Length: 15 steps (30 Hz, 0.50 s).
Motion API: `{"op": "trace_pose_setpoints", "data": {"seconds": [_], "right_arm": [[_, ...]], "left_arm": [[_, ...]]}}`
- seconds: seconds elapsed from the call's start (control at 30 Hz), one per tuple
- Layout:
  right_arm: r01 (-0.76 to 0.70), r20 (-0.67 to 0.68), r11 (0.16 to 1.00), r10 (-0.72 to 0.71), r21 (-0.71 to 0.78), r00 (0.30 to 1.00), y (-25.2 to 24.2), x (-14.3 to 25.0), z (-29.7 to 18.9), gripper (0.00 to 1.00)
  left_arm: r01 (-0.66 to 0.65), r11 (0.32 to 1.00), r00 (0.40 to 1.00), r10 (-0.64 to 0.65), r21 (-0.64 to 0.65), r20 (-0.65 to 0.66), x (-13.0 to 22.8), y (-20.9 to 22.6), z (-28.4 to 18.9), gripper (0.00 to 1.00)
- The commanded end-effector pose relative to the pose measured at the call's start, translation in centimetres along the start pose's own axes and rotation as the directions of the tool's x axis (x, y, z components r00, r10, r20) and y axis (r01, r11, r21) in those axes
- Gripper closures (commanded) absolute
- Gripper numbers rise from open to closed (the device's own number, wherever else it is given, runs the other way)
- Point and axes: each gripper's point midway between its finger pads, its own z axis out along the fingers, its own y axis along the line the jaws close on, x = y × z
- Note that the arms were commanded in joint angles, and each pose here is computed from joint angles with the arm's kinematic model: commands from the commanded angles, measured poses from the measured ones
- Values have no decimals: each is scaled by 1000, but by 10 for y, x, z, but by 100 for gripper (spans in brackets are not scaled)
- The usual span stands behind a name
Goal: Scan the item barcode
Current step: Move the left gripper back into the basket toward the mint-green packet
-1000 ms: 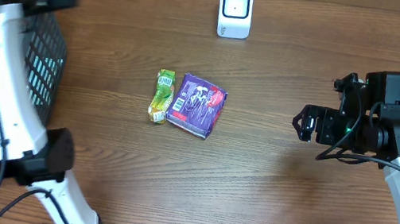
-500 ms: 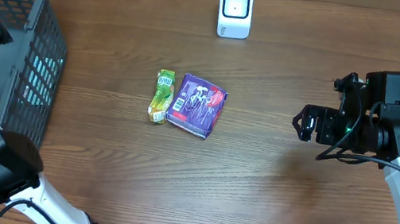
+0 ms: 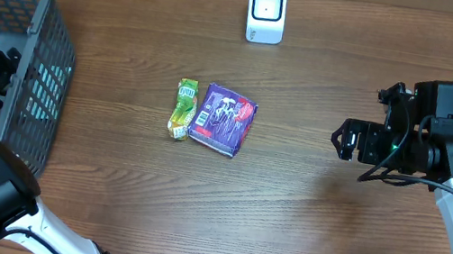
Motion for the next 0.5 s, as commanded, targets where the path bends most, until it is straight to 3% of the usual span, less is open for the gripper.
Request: {"op": "trace_pose_setpoints", "data": {"seconds": [0.0,0.47], "right_arm": [[11,22,1000,-10,-11,1000,4,-7,-4,0],[8,33,1000,-8,-13,999,5,-10,-4,0]], "left_arm": [[-43,999,999,42,27,17,1,1,18,1],[-130,991,985,125,35,116,3,13,83,0]]}}
